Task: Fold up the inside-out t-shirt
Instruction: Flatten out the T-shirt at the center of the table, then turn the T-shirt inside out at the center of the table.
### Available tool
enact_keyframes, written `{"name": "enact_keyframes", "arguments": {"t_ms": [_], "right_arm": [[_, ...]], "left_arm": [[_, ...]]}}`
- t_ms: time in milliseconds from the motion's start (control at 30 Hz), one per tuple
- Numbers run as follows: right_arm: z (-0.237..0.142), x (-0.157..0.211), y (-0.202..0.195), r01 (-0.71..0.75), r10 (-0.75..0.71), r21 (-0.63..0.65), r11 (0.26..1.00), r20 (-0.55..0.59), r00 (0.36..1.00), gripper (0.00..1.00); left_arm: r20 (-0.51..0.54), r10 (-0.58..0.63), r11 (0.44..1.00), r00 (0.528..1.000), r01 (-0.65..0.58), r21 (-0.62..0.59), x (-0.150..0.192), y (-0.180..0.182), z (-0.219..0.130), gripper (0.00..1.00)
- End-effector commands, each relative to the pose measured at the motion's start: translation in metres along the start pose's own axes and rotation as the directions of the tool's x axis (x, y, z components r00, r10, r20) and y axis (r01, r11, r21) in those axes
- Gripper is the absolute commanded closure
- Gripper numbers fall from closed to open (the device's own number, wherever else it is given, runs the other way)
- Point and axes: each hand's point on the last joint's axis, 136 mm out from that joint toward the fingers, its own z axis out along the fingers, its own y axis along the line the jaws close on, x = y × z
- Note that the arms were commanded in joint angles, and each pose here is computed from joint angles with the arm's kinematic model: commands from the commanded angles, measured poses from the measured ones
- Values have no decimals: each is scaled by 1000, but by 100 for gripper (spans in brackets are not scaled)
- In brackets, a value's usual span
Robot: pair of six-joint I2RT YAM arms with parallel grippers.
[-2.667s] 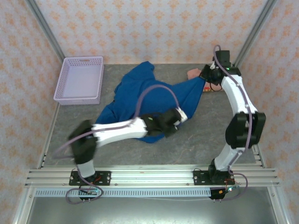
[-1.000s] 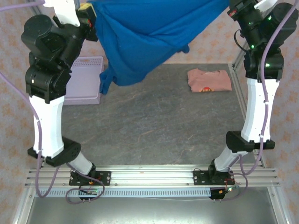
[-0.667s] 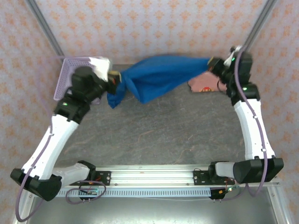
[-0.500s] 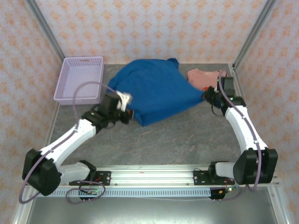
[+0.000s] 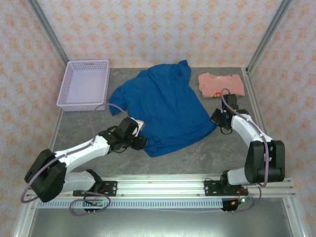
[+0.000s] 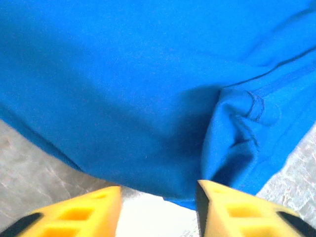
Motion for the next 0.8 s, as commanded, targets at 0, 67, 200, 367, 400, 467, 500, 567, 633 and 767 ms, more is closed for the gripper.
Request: {"name": "enact_keyframes", "arguments": {"t_ms": [0, 67, 200, 367, 400, 467, 500, 567, 633, 767], "right_arm": [[3, 2, -10, 31, -31, 32, 999, 11, 999, 94], [6, 5, -8, 37, -36, 21, 999, -5, 999, 95], [3, 2, 1, 30, -30, -19, 999, -5, 1000, 96], [-5, -5, 3, 43, -43, -18, 999, 15, 999, 96], [-5, -6, 4, 44, -44, -20, 999, 16, 999, 96], [-6, -6, 6, 43, -43, -31, 999, 15, 999, 96], [-7, -5, 6, 41, -40, -35, 999, 14, 999, 96], [-9, -6, 7, 43, -42, -38, 998, 21, 999, 96], [-10, -6, 6, 48, -47, -34, 998, 25, 999, 96], [-10, -5, 6, 52, -51, -39, 998, 23, 998, 97]], "left_arm": [[137, 97, 995, 986, -95, -21, -33, -12, -18, 31], [158, 155, 988, 975, -157, -4, -49, -29, -14, 24], [57, 338, 941, 939, -339, 12, -61, -74, 25, 23], [-37, 569, 821, 821, -565, 84, -62, -148, 85, 30], [-52, 597, 801, 801, -591, 101, -61, -157, 94, 33], [-108, 642, 767, 759, -632, 114, -58, -166, 120, 37], [-121, 649, 761, 751, -639, 115, -58, -166, 127, 38], [-150, 665, 746, 732, -657, 106, -57, -164, 140, 38], [-165, 672, 740, 722, -664, 106, -57, -162, 146, 39], [-189, 661, 749, 726, -654, 110, -56, -156, 152, 50]]}}
